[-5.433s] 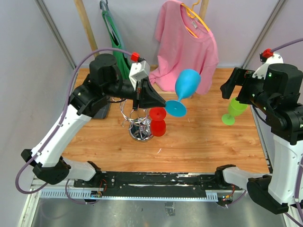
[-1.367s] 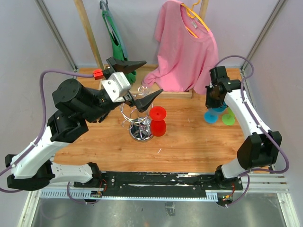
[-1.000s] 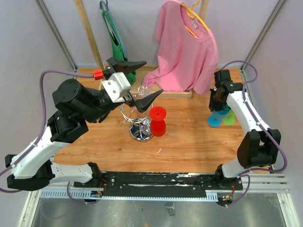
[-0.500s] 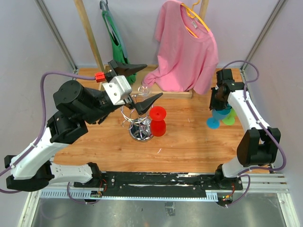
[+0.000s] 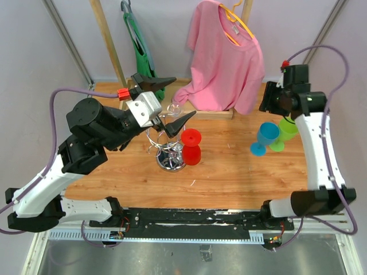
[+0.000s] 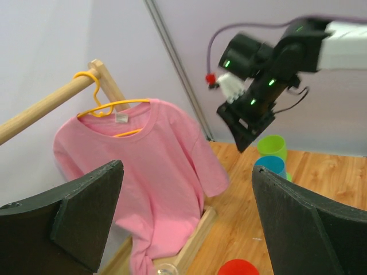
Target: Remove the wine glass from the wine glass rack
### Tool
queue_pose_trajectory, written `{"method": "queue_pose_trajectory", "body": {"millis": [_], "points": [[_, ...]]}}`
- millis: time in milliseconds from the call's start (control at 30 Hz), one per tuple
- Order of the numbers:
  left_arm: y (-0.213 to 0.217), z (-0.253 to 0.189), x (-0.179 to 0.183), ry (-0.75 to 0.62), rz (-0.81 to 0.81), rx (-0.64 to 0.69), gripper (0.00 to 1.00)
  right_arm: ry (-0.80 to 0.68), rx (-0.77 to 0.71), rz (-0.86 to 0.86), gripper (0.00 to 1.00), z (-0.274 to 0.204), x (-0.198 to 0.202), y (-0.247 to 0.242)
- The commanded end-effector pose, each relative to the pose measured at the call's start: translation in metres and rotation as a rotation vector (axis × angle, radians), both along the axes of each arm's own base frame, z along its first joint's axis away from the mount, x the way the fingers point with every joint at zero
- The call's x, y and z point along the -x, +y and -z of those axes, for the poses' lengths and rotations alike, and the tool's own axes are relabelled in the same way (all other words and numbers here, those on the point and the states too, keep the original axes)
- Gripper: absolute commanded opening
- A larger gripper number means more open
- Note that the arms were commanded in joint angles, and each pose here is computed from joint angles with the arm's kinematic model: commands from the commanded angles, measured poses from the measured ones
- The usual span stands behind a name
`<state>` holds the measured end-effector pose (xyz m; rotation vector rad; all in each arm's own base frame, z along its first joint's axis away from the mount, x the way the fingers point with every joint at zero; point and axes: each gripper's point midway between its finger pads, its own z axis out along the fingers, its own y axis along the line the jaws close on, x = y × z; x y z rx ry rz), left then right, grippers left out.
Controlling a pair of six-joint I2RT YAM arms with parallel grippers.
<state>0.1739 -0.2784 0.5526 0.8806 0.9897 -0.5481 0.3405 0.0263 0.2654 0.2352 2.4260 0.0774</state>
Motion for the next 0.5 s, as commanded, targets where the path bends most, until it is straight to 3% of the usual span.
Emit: {"method": "queue_pose_trajectory", "body": {"millis": [0, 200, 333, 467], "points": [[0.024, -0.016, -0.018, -0.045, -0.136, 0.039, 0.99, -0.211, -0.093, -0.008, 0.55, -0.093, 0.039, 0.007], [0.081, 0.015, -0.083, 0.114, -0.364, 0.042, 0.99, -0.177, -0.421, -0.177, 0.63, -0.101, 0.053, 0.08], [0.13, 0.034, -0.113, 0.262, -0.472, 0.112, 0.98, -0.147, -0.461, -0.266, 0.63, -0.09, 0.048, 0.119], [0.171, 0.054, -0.121, 0.372, -0.546, 0.168, 0.98, -0.118, -0.52, -0.381, 0.63, -0.089, 0.037, 0.167]]}}
